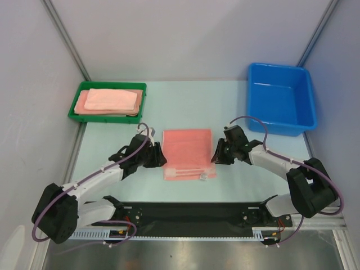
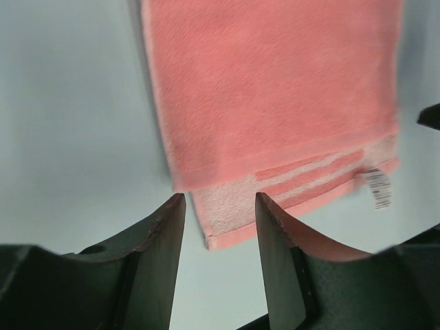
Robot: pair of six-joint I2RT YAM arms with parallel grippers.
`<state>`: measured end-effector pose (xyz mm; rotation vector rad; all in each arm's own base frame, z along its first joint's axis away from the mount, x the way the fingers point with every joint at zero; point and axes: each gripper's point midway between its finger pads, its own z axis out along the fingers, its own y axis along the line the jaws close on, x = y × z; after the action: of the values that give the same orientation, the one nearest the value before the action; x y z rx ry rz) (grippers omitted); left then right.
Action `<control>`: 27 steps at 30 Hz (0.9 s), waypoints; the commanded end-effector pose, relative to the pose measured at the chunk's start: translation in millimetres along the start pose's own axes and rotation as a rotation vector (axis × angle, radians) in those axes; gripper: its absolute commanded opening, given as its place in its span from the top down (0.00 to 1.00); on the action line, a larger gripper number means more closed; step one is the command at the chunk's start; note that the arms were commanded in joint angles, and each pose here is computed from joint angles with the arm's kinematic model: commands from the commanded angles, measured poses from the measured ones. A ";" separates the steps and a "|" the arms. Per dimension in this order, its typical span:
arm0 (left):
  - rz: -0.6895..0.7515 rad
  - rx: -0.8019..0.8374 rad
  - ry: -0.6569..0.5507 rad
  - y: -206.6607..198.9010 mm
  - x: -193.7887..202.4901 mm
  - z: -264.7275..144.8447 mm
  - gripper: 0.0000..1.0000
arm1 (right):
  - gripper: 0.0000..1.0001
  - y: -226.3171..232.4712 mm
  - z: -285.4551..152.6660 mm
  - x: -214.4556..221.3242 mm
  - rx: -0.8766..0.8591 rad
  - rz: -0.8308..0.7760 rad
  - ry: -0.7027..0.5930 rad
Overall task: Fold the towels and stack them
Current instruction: Fold the towel
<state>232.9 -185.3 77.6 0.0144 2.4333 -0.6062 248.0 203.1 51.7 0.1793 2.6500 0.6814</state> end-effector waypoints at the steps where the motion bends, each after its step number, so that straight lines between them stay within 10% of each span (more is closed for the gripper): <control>1: -0.067 -0.058 -0.008 15.2 9.5 11.5 0.49 | 0.71 10.9 0.7 -2.2 0.029 0.044 -0.017; 18: -0.104 -0.116 0.040 31.7 22.9 40.2 0.54 | 0.74 -2.9 24.6 12.1 0.089 0.071 -0.006; 27: -0.117 -0.123 0.083 33.7 29.9 42.2 0.99 | 0.89 -1.5 21.3 5.0 0.097 0.057 -0.031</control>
<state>236.3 -176.4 14.9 -0.1490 2.5523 -0.5144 242.6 210.4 24.8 0.2946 2.7022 0.5721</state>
